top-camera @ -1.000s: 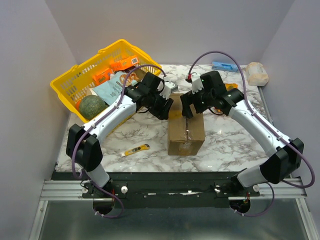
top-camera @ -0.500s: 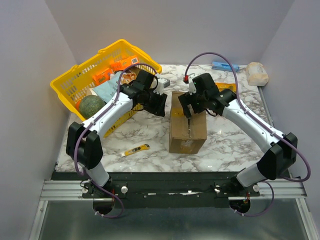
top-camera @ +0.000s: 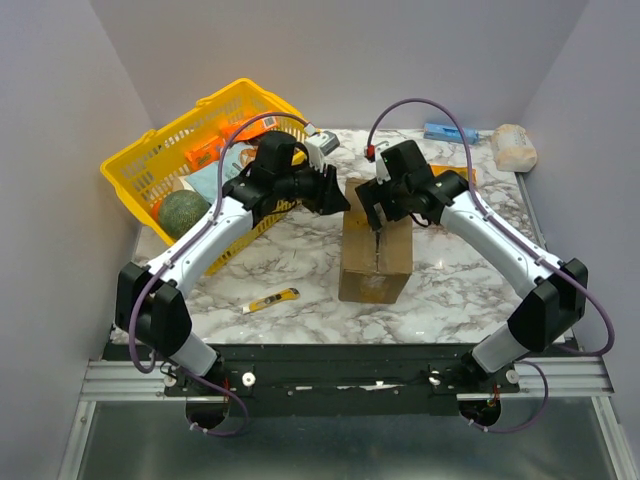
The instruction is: Unpack the express box
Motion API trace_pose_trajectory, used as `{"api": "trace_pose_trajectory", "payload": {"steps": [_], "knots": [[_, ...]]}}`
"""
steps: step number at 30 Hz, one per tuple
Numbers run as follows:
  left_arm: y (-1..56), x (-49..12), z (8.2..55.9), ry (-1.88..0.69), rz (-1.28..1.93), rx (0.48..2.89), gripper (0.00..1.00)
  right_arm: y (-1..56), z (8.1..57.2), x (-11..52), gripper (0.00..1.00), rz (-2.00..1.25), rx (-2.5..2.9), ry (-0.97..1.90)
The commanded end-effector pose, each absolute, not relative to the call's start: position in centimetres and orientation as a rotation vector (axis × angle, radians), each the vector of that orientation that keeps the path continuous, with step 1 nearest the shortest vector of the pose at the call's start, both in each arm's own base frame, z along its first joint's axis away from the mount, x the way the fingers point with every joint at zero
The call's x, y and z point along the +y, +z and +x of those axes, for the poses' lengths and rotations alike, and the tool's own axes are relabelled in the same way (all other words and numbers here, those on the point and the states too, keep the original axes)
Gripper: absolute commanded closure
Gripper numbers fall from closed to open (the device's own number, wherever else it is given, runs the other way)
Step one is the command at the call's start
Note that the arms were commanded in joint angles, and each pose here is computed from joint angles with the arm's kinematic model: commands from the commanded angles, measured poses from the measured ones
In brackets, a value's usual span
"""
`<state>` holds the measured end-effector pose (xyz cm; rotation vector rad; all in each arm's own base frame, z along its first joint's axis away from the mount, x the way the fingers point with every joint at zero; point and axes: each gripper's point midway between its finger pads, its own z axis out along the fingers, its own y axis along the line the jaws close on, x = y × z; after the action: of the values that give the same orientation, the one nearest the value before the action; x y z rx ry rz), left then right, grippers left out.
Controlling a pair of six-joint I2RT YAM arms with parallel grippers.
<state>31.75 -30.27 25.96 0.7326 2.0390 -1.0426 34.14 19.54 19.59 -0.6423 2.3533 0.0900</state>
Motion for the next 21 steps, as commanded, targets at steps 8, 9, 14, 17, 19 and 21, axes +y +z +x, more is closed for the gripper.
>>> {"api": "trace_pose_trajectory", "payload": {"steps": [8,9,14,17,19,21], "knots": [[21.7,-33.6,32.6,-1.268,0.697,2.105,0.62,20.3,34.0,17.4,0.0,-0.692,2.368,-0.032],[21.1,-33.6,32.5,-1.275,0.688,2.132,0.63,20.0,33.9,17.3,0.0,-0.693,2.376,-0.037],[17.9,-33.2,32.7,-1.226,0.662,2.22,0.64,20.9,33.9,17.0,0.0,-0.633,2.361,-0.043],[16.7,-32.8,32.7,-1.198,0.655,2.27,0.64,22.8,34.0,17.6,0.0,-0.629,2.326,0.004],[16.2,-32.7,32.7,-1.189,0.649,2.282,0.64,22.8,34.0,17.6,0.0,-0.649,2.323,0.0],[16.1,-32.7,32.6,-1.19,0.649,2.287,0.64,21.6,34.2,17.6,0.0,-0.666,2.344,-0.012]]}}
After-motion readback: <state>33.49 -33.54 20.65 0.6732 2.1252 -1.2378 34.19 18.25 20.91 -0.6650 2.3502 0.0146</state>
